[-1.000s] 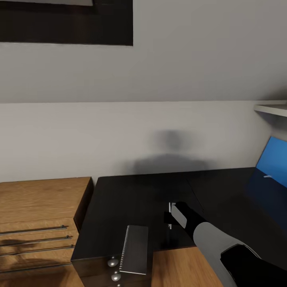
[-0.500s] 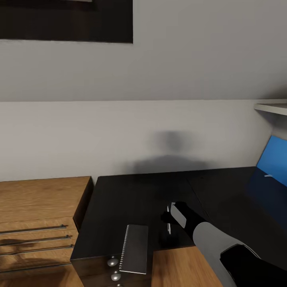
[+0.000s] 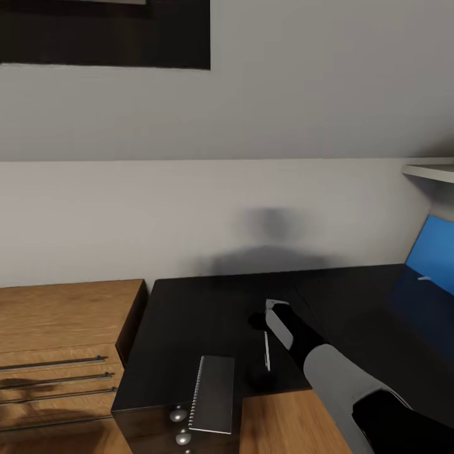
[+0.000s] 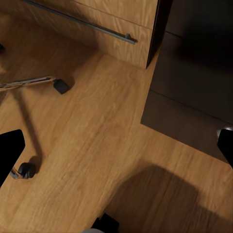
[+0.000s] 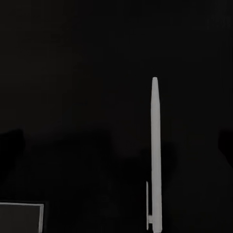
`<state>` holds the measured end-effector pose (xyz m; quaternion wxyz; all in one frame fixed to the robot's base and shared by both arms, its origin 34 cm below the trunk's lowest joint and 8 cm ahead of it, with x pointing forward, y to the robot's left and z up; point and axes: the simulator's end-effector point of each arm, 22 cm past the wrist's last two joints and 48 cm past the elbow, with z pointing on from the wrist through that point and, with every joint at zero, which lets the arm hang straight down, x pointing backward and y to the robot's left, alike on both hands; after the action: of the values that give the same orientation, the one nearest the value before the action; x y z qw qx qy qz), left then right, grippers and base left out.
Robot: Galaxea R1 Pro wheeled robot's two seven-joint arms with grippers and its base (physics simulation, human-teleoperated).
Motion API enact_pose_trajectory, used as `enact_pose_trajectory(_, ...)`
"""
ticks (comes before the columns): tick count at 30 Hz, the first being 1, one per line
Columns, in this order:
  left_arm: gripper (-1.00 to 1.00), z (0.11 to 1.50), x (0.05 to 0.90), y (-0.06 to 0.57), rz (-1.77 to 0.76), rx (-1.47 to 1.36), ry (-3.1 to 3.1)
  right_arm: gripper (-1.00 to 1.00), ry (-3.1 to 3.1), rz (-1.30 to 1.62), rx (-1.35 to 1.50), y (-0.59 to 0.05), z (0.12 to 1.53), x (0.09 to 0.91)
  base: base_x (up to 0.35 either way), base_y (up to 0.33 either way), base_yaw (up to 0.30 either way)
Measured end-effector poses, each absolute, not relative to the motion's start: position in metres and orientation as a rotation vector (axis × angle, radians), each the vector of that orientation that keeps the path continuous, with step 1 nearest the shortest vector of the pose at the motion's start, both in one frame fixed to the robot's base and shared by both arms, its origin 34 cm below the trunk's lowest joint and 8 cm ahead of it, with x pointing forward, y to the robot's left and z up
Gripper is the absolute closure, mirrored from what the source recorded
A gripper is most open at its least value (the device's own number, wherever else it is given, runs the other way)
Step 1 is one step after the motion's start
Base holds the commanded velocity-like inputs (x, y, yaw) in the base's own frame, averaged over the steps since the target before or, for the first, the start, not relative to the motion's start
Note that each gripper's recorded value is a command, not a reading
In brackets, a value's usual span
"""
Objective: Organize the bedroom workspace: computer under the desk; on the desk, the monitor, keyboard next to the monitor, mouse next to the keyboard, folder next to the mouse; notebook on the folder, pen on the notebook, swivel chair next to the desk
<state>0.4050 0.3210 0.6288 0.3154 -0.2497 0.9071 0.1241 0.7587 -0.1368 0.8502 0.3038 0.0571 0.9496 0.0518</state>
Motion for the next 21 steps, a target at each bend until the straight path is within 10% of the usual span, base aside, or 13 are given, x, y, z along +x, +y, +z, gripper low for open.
enact_pose_trajectory(21, -1.0, 0.63, 0.406, 0.322, 0.328, -0.659, 2.385, -1.0, 2.298, 0.062, 0.208, -0.132, 0.922, 0.758, 0.0, 0.0, 0.0)
